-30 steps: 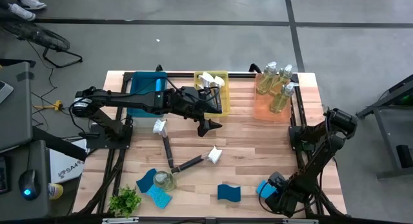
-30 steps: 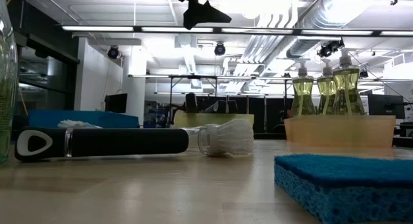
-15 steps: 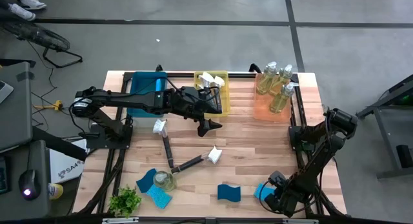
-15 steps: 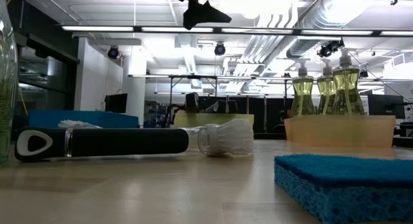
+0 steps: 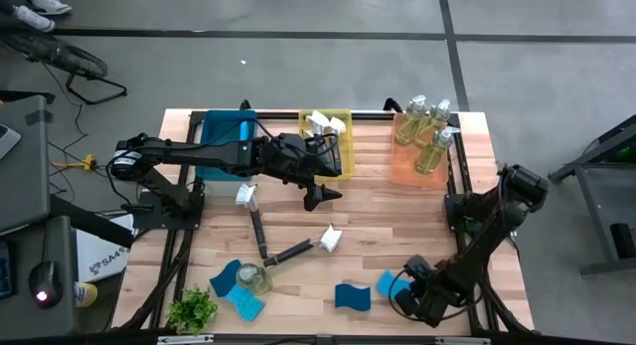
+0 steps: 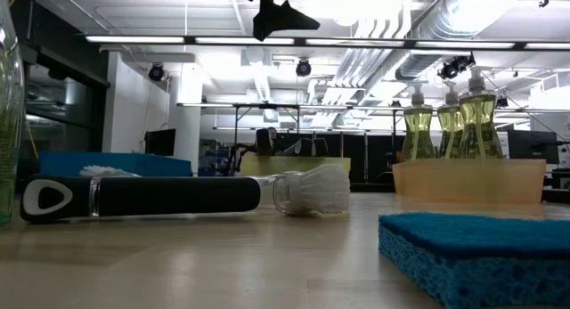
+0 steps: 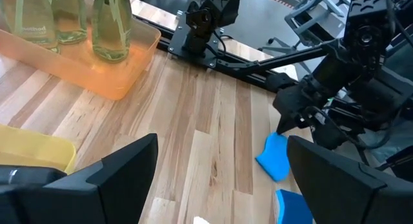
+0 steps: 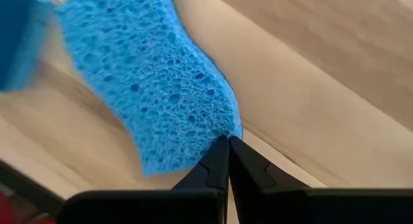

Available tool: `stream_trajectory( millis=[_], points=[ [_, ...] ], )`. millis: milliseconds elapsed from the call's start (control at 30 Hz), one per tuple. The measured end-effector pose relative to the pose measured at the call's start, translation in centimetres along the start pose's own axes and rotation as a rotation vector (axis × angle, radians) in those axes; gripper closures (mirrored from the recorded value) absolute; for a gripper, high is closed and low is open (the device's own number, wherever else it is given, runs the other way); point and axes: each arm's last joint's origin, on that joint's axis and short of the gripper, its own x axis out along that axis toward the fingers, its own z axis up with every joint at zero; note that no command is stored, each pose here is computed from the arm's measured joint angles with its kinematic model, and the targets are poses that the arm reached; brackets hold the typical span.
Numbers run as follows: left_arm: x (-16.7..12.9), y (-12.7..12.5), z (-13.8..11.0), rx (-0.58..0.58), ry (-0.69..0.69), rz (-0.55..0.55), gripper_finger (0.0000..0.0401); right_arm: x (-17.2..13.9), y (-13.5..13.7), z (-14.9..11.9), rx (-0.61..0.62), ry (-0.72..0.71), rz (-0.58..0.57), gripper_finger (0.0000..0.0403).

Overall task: Pick & Place Kitchen Sink Supplies
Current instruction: Put the blue dishwashing sponge into the blue bin

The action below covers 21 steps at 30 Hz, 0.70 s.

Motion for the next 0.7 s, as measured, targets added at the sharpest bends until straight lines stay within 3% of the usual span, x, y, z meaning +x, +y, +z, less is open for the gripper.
stream_trajectory(
  millis=[433,700],
  points=[
    [0.0,0.0,0.0,0.0,-0.001,0.0,0.0064,-3.9,1.2,3.6,0.065,-0.083,0.197,0.0403],
    [0.0,0.0,0.0,-0.005,-0.001,0.0,0.0064,-6.5,1.1,6.2,0.048,-0.278,0.315,0.0403]
  ],
)
